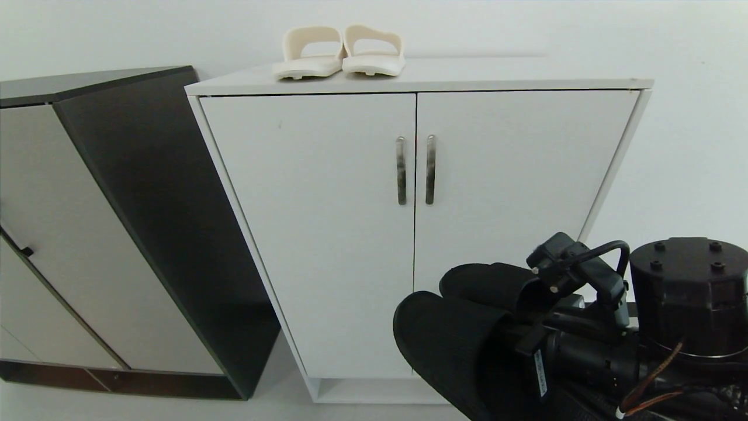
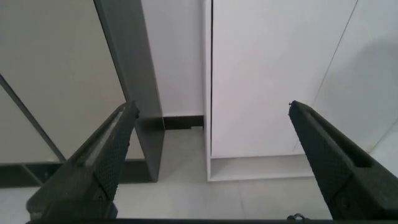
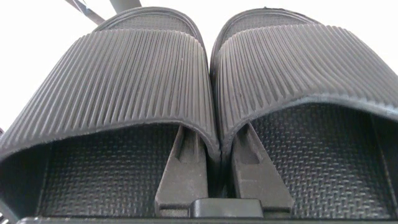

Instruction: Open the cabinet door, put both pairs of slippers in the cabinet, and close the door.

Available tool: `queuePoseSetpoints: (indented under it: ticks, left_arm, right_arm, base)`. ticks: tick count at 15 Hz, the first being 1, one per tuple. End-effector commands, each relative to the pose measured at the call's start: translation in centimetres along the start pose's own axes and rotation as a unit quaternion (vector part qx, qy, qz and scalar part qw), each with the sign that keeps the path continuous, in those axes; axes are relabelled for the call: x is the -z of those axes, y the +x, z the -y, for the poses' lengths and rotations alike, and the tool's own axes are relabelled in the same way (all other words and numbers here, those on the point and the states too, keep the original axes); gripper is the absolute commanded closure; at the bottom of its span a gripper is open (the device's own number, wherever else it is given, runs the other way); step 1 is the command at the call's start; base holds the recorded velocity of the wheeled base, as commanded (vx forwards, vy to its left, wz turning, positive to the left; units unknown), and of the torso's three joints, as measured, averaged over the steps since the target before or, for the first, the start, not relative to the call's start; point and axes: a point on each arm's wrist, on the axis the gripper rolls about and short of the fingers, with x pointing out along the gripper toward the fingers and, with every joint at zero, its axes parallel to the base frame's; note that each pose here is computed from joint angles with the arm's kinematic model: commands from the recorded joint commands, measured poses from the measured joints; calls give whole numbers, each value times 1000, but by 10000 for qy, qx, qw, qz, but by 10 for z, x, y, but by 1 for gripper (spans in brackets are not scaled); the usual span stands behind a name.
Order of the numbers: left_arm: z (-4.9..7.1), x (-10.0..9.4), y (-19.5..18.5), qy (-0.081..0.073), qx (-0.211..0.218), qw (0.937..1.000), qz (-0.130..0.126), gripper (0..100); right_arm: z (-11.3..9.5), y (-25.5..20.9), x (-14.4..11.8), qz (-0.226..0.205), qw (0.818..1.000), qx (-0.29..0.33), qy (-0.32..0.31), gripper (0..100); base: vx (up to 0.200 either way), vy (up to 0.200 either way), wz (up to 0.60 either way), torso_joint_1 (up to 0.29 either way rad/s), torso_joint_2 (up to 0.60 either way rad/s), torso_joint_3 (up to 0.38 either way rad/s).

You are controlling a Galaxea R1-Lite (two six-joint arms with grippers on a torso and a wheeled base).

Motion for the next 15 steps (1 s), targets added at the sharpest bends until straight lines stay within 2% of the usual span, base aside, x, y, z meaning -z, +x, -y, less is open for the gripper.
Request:
queuePoseSetpoints:
  ticks: [1, 2, 3, 4, 5, 6, 7, 9, 10, 11, 12, 13, 15]
  left_arm:
    - [-1, -31, -4, -118, -27, 9994, 337, 0]
    - [-2, -61, -5, -493, -27, 9974, 522, 0]
    - [-2, -78, 3, -675, 45, 9971, 344, 0]
    - [-2, -86, 18, -662, 233, 9975, -8, 0]
    - [-1, -93, 35, -675, 563, 9959, -219, 0]
    - [1, -103, 56, -686, 943, 9928, -278, 0]
    - [4, -111, 76, -682, 1242, 9896, -235, 0]
    - [17, -126, 121, -692, 2112, 9748, -209, 0]
    - [29, -132, 135, -683, 2549, 9641, -295, 0]
    - [42, -145, 147, -674, 2948, 9528, -273, 0]
    - [49, -151, 153, -675, 3124, 9472, -259, 0]
    - [72, -167, 169, -675, 3558, 9318, -243, 0]
    - [103, -174, 184, -676, 4077, 9099, -363, 0]
  right_arm:
    - [0, 2, 3, -44, 10000, 6, -3, 100]
    - [0, 2, 3, -37, 10000, 5, -2, 100]
    - [0, 2, 2, -28, 10000, 12, -1, 100]
    - [0, 2, 3, -28, 10000, 12, -1, 100]
    - [0, 2, 3, -34, 10000, 28, -2, 100]
    - [0, 1, 4, -50, 10000, 22, -4, 100]
    - [0, 1, 4, -43, 10000, 14, -11, 100]
    - [0, 1, 3, 32, 10000, -1, 6, 100]
    - [0, 1, 5, 9, 10000, 1, 3, 100]
    - [0, 2, 6, -6, 10000, 3, -6, 100]
    - [0, 2, 7, -21, 10000, 4, -8, 100]
    - [0, 5, 10, -97, 9999, 11, -25, 100]
    - [0, 12, 13, -151, 9999, 8, -39, 100]
  base:
    - [0, 0, 0, 2, 124, 110]
    - [0, 0, 0, 7, 66, 46]
    - [0, 0, 0, 0, 0, 0]
    - [0, 0, 0, 0, 0, 0]
    - [0, 0, 0, 0, 0, 0]
    - [0, 0, 0, 0, 0, 0]
    - [0, 0, 0, 0, 0, 0]
    - [0, 0, 0, 0, 0, 0]
    - [0, 0, 0, 0, 0, 0]
    - [0, 0, 0, 0, 0, 0]
    - [0, 0, 0, 0, 0, 0]
    - [0, 0, 0, 0, 0, 0]
    - [0, 0, 0, 0, 0, 0]
